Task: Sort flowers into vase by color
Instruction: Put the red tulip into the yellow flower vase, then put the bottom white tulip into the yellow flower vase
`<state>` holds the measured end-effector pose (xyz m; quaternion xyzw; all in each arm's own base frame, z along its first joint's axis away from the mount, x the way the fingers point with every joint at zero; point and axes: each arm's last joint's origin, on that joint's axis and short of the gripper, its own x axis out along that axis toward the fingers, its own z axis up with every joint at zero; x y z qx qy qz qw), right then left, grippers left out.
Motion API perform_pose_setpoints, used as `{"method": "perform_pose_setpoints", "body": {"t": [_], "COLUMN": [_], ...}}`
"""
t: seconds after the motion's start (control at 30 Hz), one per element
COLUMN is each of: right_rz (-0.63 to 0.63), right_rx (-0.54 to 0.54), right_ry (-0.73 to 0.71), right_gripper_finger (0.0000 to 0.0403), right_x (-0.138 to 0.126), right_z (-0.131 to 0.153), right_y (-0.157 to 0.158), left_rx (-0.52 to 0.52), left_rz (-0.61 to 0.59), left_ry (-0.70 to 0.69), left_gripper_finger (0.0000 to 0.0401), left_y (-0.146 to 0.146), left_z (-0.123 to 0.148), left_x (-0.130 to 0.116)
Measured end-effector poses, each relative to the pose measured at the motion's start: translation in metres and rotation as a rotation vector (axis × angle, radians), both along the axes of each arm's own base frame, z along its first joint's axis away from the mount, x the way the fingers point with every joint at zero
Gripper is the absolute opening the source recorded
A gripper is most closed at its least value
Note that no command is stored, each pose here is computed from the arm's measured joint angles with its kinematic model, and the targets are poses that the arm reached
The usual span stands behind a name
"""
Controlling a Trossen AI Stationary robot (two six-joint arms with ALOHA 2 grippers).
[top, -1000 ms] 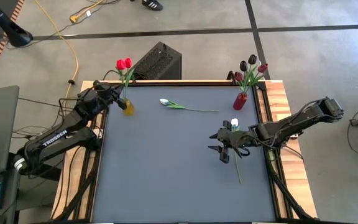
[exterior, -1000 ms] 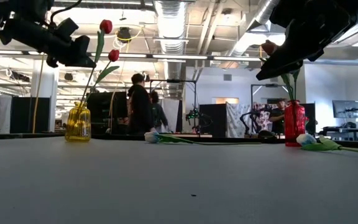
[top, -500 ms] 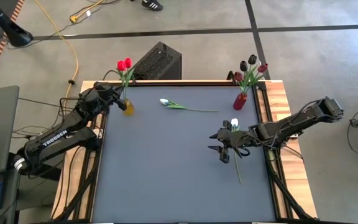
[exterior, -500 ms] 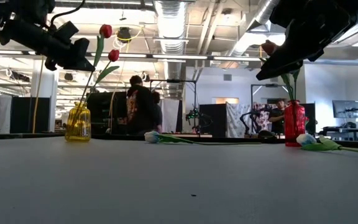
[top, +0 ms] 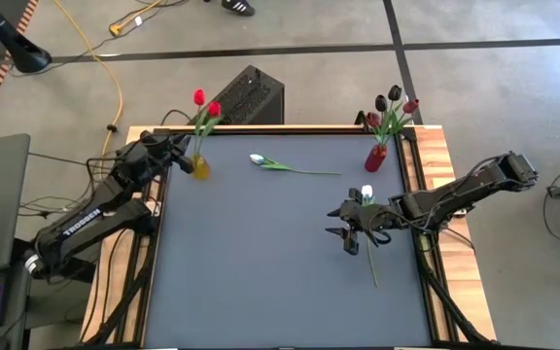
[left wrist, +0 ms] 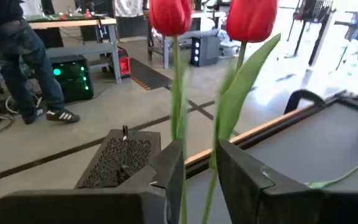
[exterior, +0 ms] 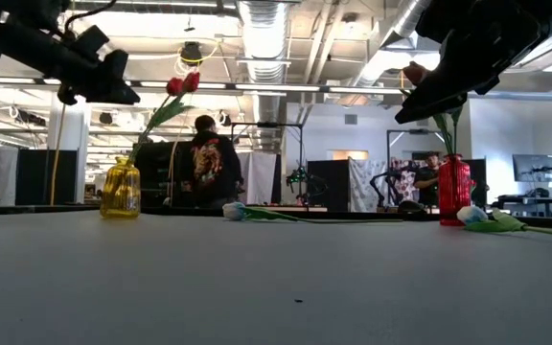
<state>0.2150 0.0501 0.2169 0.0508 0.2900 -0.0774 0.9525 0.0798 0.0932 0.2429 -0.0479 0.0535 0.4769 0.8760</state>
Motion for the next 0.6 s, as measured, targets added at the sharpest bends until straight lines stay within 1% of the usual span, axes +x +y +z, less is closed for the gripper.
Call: {"method": "perform_pose_setpoints", "body": {"t": [0.1,0.2,0.4,0.47,0.6], "right_rz": [0.0,0.0,-0.001,-0.001,-0.019], "right_rx": [0.0,0.002,0.005,0.006,0.035], "right_ry": [-0.001,-0.007,-0.018,-0.018,-0.031], "right_gripper_finger": [0.0238,0.0238,0.0238,0.0238,0.0238], "right_x": [0.0,0.0,0.001,0.001,0.001], "right_z": [0.0,0.001,0.001,0.001,0.002], "right_y": [0.0,0.0,0.0,0.0,0.0], "left_rx": [-0.016,-0.054,-0.159,-0.184,-0.216], "left_rz": [-0.007,-0.059,-0.249,-0.306,-0.462], "left_ry": [-0.034,-0.063,-0.112,-0.132,-0.156], "left_gripper_finger": [0.0097,0.0108,0.0122,0.0123,0.0124], "left_y": [-0.002,-0.005,-0.013,-0.016,-0.023], "left_z": [0.001,-0.001,-0.004,-0.004,-0.003], "left_x": [-0.002,-0.001,0.007,0.01,0.016]}}
